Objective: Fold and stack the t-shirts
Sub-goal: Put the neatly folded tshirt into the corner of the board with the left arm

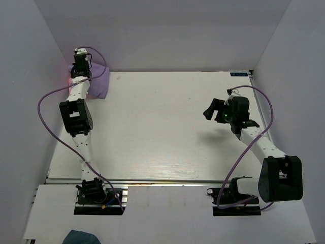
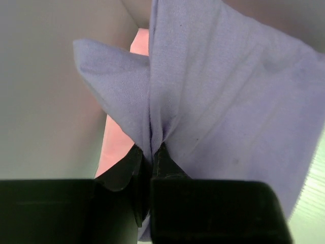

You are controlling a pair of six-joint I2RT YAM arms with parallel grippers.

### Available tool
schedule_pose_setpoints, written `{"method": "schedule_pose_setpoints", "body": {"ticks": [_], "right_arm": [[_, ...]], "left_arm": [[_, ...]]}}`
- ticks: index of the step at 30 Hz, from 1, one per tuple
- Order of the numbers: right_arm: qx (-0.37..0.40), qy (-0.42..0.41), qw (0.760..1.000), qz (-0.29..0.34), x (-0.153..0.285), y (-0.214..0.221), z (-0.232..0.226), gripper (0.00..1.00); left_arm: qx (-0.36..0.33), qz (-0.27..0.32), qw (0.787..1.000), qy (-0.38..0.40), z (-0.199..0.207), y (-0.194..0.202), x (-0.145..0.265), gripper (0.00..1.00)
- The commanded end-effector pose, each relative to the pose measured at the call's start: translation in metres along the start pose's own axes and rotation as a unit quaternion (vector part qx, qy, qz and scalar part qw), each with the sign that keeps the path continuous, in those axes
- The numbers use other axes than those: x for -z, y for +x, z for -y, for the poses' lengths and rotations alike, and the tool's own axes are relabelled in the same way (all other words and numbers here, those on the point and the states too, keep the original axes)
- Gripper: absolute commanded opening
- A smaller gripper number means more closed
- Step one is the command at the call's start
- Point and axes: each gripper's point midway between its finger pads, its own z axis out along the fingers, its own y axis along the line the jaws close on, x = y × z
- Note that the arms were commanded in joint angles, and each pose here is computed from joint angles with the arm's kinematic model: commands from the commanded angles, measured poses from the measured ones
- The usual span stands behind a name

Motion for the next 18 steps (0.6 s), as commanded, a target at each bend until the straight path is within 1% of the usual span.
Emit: {"method": "schedule_pose_setpoints", "body": {"ticks": [1, 2, 3, 6, 8, 10, 13, 15, 16, 17, 18], "right_arm": [[0.001, -0.022, 0.999, 0.033, -0.002, -0.027, -0.013, 0.90], [0.002, -0.023, 0.999, 0.032, -0.002, -0.027, -0.013, 0.90], [0.002, -0.024, 0.999, 0.035, -0.003, -0.029, -0.014, 0.90], [-0.003, -0.033, 0.999, 0.032, -0.005, -0.029, -0.017, 0.90], [-0.004, -0.044, 0.999, 0.028, -0.006, -0.027, -0.020, 0.90], [-0.006, -0.047, 0.998, 0.027, -0.007, -0.027, -0.021, 0.90], [-0.009, -0.051, 0.998, 0.027, -0.007, -0.026, -0.023, 0.90], [-0.009, -0.051, 0.998, 0.030, -0.007, -0.027, -0.023, 0.90], [-0.009, -0.054, 0.998, 0.034, -0.008, -0.028, -0.023, 0.90], [-0.011, -0.055, 0.998, 0.031, -0.009, -0.027, -0.023, 0.90], [-0.012, -0.058, 0.998, 0.031, -0.010, -0.026, -0.024, 0.90]], "left_arm": [[0.080, 0.046, 0.996, 0.018, -0.022, -0.047, 0.010, 0.00], [0.086, 0.046, 0.995, 0.030, -0.025, -0.046, 0.007, 0.00], [0.085, 0.046, 0.994, 0.048, -0.018, -0.044, 0.008, 0.00], [0.085, 0.072, 0.992, 0.059, -0.020, -0.060, 0.020, 0.00], [0.084, 0.072, 0.991, 0.071, -0.017, -0.062, 0.024, 0.00], [0.089, 0.087, 0.990, 0.070, -0.025, -0.074, 0.028, 0.00], [0.082, 0.090, 0.988, 0.091, -0.018, -0.075, 0.029, 0.00], [0.082, 0.085, 0.989, 0.087, -0.019, -0.072, 0.029, 0.00], [0.096, 0.094, 0.988, 0.076, -0.026, -0.080, 0.034, 0.00], [0.114, 0.098, 0.986, 0.077, -0.023, -0.076, 0.033, 0.00], [0.129, 0.104, 0.984, 0.072, -0.031, -0.076, 0.032, 0.00]]}}
